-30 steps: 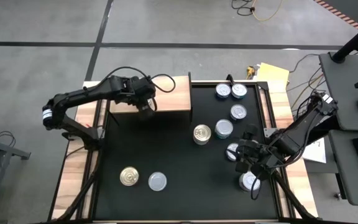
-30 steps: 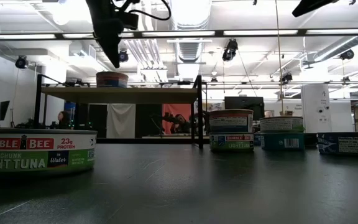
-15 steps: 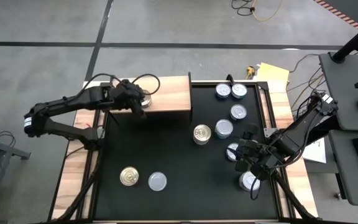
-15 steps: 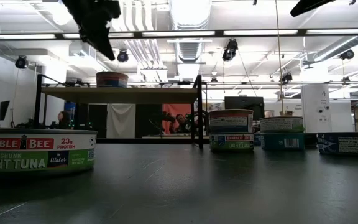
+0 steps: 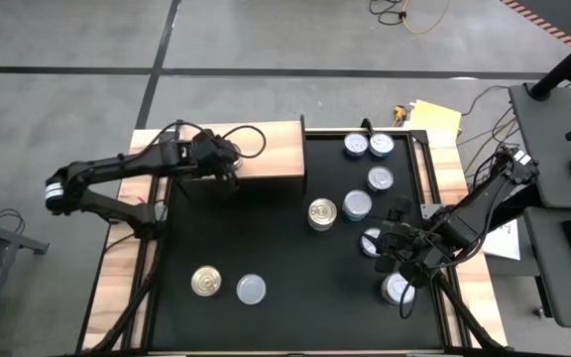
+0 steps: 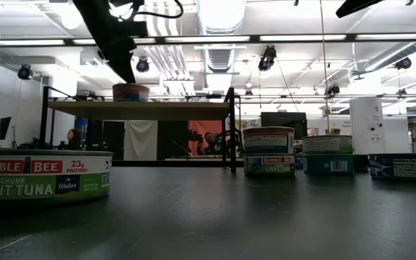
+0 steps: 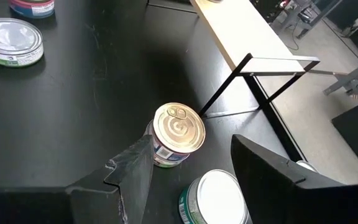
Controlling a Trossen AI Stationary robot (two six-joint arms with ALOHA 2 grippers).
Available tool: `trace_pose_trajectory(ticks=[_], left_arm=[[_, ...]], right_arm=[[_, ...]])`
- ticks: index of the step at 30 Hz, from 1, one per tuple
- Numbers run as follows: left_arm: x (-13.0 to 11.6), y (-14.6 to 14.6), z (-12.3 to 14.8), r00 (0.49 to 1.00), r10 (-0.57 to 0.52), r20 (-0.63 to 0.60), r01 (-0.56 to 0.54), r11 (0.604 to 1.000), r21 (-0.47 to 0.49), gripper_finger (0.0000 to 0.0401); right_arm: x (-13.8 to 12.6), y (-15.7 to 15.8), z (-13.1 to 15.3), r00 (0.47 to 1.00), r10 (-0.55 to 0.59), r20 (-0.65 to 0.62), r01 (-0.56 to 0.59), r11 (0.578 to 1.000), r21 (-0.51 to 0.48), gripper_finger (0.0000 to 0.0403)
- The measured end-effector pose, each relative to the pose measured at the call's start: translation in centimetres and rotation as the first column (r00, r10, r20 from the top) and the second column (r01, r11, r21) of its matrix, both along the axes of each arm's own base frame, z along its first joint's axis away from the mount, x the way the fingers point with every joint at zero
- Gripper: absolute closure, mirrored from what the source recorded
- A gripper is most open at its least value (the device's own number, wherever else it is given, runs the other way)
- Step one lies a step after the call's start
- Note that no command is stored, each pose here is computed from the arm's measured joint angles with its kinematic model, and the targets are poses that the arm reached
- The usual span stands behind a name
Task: Stack canned seafood by type on shelf
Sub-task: Put the blue/pink tuna can on the shelf
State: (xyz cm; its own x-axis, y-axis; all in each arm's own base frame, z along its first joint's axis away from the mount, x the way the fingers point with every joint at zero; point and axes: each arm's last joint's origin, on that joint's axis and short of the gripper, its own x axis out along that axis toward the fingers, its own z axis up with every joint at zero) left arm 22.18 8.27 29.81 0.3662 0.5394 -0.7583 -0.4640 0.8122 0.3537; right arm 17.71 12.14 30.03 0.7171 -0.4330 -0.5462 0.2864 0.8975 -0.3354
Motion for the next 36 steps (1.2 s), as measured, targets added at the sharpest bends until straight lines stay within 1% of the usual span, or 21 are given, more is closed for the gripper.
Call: trace_pose_trajectory(ticks=[3, 8, 16, 31, 36], left_arm=[[0.3, 0.5, -0.2, 1.000, 0.006, -0.003, -0.006, 1.000, 0.014, 0.0401], [0.6, 1.2, -0.2, 1.000, -0.013, 0.002, 0.013, 0.999, 0.040, 0.0401], [0.3, 2.5, -0.1, 1.000, 0.011, 0.002, -0.011, 0.999, 0.053, 0.0401], [0.0, 2.9, -0.1, 1.000, 0.013, -0.011, -0.012, 0.998, 0.064, 0.0401], [0.3, 3.1, 0.0, 1.000, 0.004, 0.011, -0.005, 0.997, 0.076, 0.0401]], right_arm=[[0.0, 0.0, 0.0, 1.000, 0.000, 0.000, 0.000, 1.000, 0.000, 0.0197], [0.0, 0.0, 0.0, 1.000, -0.001, 0.000, 0.001, 1.000, 0.001, 0.0199], [0.0, 0.0, 0.0, 1.000, -0.001, 0.001, 0.001, 1.000, 0.002, 0.0200], [0.0, 0.0, 0.0, 1.000, -0.001, 0.001, 0.001, 1.000, 0.002, 0.0200], [0.0, 0.0, 0.0, 1.000, -0.003, 0.002, 0.003, 1.000, 0.004, 0.0200]])
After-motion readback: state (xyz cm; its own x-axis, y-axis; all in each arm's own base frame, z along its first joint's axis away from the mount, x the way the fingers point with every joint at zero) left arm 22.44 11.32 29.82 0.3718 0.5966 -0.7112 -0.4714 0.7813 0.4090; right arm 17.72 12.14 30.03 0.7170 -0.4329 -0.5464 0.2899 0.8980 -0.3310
